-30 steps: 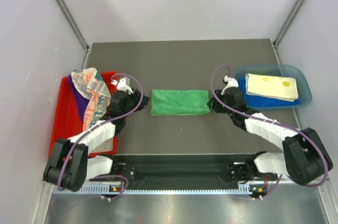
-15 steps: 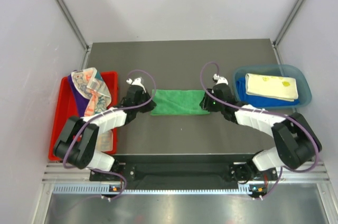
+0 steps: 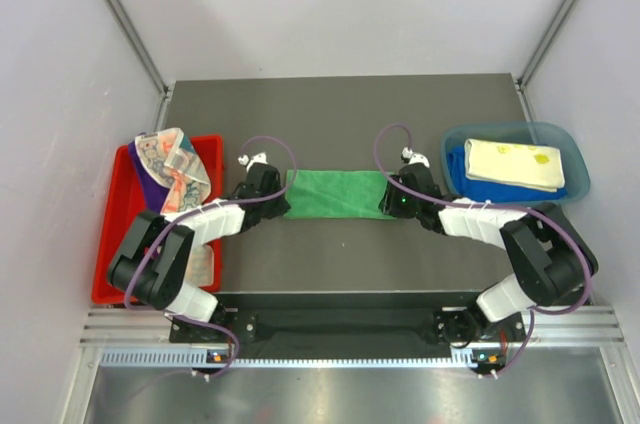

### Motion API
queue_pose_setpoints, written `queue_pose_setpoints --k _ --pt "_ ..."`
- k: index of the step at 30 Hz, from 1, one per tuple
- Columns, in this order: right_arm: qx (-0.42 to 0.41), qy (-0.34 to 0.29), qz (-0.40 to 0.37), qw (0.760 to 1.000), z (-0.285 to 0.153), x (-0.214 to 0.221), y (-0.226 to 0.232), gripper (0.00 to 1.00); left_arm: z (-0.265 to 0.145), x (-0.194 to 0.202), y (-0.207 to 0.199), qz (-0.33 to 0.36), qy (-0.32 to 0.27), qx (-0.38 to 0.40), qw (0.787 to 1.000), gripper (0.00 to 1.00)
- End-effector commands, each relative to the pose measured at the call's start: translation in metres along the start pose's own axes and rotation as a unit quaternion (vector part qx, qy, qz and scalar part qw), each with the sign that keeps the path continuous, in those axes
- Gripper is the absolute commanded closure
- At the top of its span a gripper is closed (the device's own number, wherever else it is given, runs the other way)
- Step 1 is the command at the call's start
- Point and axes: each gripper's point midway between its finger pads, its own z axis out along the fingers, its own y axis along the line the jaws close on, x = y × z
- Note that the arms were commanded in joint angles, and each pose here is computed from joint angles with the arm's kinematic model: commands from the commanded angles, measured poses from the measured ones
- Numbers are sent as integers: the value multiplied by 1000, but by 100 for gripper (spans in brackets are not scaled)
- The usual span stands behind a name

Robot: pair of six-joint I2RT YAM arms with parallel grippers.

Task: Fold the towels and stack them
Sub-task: Smooth out wrinkles on the folded towel

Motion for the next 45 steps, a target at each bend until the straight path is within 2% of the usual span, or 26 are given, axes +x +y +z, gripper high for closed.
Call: queue_pose_setpoints --k 1,8,14,20,24,29,35,38,45 --pt "23 -5 3 1000 7 -4 -8 62 -5 15 44 15 20 -93 995 100" --pt "42 -3 8 999 6 -4 -19 62 -19 15 47 22 26 -100 994 100" --pt "47 -7 8 999 2 -10 -20 61 -37 -4 40 31 10 -103 994 100" --pt "30 -19 11 999 -6 -24 -8 61 -48 -25 -7 33 1 -22 999 100" --pt "28 -31 9 999 -15 -36 -4 60 -49 -38 -54 53 -8 24 998 100" --pt "26 -38 9 999 -14 -48 2 60 -25 -23 -80 62 9 39 997 100" --pt "19 -36 1 999 0 -53 9 60 6 16 -32 54 47 -41 997 100" --pt "41 -19 -7 999 11 -48 -3 60 7 27 -11 55 55 -73 994 100" --pt "82 10 -7 997 32 -39 -33 60 -4 31 3 61 55 -92 992 100"
